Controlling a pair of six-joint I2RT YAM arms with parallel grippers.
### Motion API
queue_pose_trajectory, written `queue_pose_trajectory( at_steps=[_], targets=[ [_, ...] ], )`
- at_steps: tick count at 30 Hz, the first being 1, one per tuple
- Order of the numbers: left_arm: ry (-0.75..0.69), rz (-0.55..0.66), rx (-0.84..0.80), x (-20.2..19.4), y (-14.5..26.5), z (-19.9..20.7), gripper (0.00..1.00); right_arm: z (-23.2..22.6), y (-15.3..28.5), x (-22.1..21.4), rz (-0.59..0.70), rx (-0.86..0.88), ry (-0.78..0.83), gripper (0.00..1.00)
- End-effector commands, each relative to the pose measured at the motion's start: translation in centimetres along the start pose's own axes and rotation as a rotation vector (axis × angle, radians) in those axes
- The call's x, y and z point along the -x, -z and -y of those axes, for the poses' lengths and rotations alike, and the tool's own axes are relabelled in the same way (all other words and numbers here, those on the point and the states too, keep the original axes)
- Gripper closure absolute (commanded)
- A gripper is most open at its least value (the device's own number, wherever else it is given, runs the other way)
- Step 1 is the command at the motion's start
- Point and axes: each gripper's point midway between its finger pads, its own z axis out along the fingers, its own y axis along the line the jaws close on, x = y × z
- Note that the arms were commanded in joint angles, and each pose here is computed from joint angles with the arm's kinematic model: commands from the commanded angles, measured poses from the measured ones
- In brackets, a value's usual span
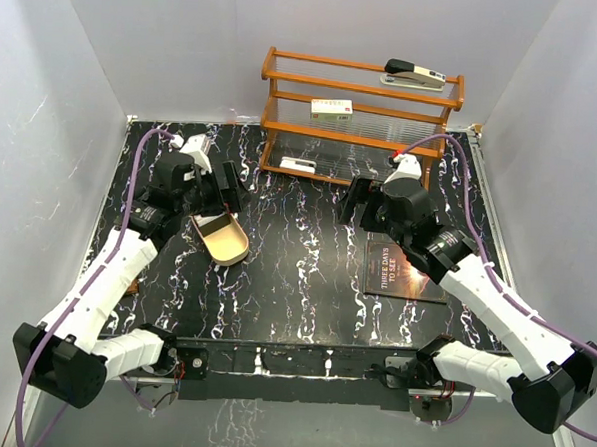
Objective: Put the credit cards into the card holder
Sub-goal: Move the card holder to the center of the board.
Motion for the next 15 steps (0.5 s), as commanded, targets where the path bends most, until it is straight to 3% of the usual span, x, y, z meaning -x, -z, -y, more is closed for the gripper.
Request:
queue_pose_trajectory(
  at_steps=[1,8,15],
  targets=[
    [-0.007,0.076,-0.006,2.1,0.4,0.4,0.01,-0.4,0.8,2.4,0.097,0.02,-0.009,0.02],
    [0.043,0.049,0.123,1.7,-0.3,-1.8,0.01,-0.1,1.0,2.5,0.103,0.005,-0.006,0.02],
    [0.171,0.024,0.477,0.4,-0.5,-7.7,0.02,-0.2,1.2,2.6,0.105,0.012,-0.008,0.02]
  ],
)
